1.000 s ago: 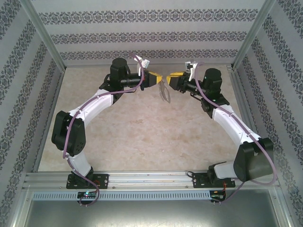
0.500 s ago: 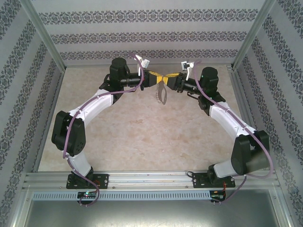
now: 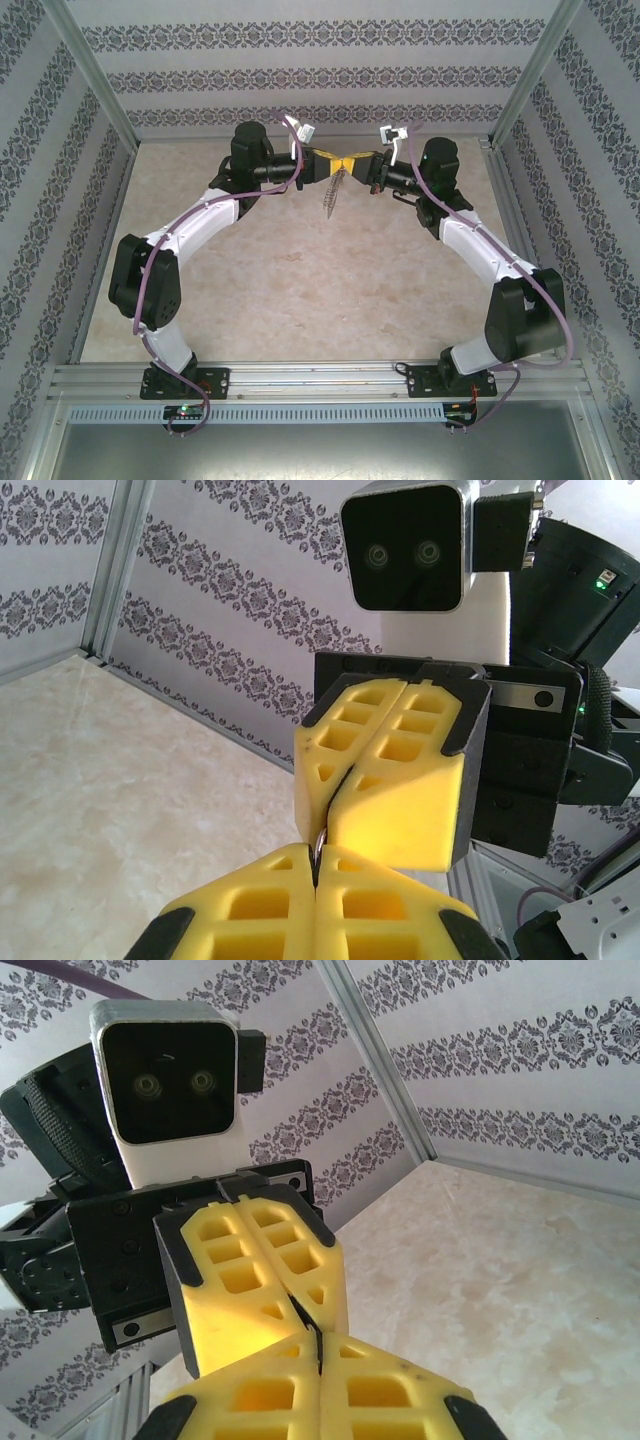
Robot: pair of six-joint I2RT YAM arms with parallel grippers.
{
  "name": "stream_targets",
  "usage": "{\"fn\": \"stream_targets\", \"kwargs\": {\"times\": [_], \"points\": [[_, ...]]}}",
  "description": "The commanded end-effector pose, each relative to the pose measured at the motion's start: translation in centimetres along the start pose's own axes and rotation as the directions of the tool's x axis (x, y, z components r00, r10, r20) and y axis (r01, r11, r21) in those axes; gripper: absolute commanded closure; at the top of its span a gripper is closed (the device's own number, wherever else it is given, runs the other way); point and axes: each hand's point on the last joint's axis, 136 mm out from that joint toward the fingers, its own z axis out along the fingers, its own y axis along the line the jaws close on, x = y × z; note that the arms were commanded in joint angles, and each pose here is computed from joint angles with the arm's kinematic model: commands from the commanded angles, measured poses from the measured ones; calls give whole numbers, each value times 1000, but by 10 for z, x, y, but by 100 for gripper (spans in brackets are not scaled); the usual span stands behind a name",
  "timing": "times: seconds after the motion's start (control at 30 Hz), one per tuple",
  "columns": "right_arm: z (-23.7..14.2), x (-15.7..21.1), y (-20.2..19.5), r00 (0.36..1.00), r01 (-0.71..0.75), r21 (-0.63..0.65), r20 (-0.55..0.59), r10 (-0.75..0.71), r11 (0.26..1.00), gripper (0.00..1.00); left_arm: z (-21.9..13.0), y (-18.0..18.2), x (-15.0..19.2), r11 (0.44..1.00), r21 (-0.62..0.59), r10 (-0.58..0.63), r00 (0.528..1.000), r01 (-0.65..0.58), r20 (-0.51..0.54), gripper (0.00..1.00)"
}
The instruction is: Put the keys on the keyring
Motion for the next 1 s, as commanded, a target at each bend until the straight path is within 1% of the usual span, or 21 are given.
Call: {"fn": "stream_targets", "kwargs": {"times": [0.0,0.03,0.07,0.1,0.13,0.3,0.33,0.53,0.6,0.8,0.97], "points": [[3,-18,8,998,47,-30,30,-46,998,100,2,-22,-15,995,75,63,998,-64,24,100],[3,-19,8,998,51,-31,28,-50,998,100,2,-22,-15,995,71,66,998,-67,22,100],[2,-20,8,998,56,-29,26,-56,998,100,2,-21,-15,995,66,67,998,-68,18,97],[2,-20,7,998,62,-25,18,-62,998,100,1,-20,-15,996,57,72,997,-72,12,91],[0,-21,7,997,71,-19,12,-71,997,100,0,-19,-15,996,50,72,997,-72,3,86],[-4,-16,6,988,141,38,-74,-138,989,100,-13,-12,-22,997,29,70,997,-70,-9,70],[-5,-15,6,984,159,49,-94,-154,986,100,-16,-10,-23,997,26,69,998,-68,-11,68],[-11,-7,2,950,251,122,-222,-221,960,100,-27,-3,-23,997,8,75,996,-75,-46,64],[-13,-5,4,938,277,128,-253,-238,952,100,-30,-1,-23,997,11,76,996,-76,-49,63],[-13,-4,15,910,319,99,-310,-276,943,100,-32,-3,-21,997,50,70,995,-66,-75,63],[-9,0,21,898,320,65,-338,-281,945,100,-30,-8,-15,993,104,62,993,-52,-98,63]]}}
